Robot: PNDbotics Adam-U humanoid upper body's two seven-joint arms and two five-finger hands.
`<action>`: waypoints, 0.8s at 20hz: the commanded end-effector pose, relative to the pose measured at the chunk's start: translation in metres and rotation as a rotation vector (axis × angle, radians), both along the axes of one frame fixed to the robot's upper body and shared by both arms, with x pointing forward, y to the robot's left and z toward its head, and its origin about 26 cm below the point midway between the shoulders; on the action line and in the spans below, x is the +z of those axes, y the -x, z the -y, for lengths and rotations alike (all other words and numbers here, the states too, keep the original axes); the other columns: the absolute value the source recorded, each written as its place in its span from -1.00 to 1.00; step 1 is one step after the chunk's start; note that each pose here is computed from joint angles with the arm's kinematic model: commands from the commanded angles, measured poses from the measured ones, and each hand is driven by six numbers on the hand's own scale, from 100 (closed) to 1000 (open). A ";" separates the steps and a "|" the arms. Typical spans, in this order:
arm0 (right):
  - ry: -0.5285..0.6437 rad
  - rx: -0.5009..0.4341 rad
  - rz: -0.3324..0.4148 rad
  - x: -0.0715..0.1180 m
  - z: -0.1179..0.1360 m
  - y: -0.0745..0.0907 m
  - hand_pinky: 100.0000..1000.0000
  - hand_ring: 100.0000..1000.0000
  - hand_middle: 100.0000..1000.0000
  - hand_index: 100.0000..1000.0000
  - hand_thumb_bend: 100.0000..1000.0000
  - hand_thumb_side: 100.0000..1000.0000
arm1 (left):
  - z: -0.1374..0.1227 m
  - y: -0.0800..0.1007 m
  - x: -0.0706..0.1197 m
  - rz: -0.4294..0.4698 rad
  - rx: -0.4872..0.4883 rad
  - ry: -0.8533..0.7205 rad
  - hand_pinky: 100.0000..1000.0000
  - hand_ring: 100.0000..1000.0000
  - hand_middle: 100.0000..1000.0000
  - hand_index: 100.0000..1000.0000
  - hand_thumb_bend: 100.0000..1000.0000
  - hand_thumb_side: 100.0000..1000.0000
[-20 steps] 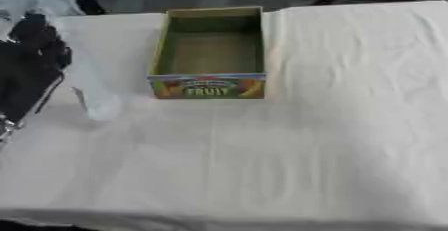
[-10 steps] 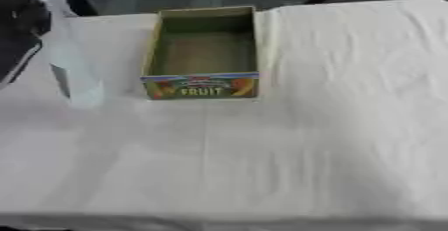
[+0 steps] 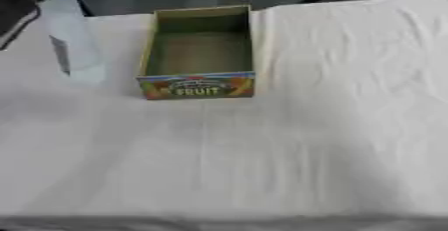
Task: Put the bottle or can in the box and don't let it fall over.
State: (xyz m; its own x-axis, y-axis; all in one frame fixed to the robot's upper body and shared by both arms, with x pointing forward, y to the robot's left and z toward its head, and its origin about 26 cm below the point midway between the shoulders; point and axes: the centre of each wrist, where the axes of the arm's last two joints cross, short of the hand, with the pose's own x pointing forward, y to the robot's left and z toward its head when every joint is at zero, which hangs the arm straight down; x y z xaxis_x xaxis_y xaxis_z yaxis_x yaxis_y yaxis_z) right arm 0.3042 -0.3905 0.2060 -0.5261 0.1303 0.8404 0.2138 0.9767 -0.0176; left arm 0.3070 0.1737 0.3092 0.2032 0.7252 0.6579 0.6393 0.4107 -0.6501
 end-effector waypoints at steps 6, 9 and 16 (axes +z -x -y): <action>0.027 0.029 0.056 0.019 -0.004 -0.001 0.58 0.78 1.00 0.93 -1.00 0.37 | 0.009 0.012 0.036 0.044 -0.039 -0.066 -0.82 -0.58 -0.56 1.00 -0.12 0.51; 0.023 0.033 0.073 0.022 -0.005 -0.002 0.58 0.78 1.00 0.93 -1.00 0.34 | 0.014 0.013 0.040 0.038 -0.049 -0.096 -0.83 -0.59 -0.56 0.86 -0.12 0.54; 0.021 0.053 0.098 0.027 -0.010 -0.005 0.58 0.78 1.00 0.93 -1.00 0.36 | 0.019 -0.012 0.045 0.023 -0.027 -0.143 -0.86 -0.62 -0.58 0.78 -0.16 0.58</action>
State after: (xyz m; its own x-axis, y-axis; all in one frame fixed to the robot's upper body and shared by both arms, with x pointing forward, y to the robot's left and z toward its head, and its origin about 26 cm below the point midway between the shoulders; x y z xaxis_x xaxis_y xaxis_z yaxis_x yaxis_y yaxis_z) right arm 0.3118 -0.3821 0.2204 -0.5793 0.1084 0.8079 0.1742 0.9847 -0.0071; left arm 0.3170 0.1517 0.3464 0.2395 0.6240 0.7438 0.6558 0.4609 -0.5979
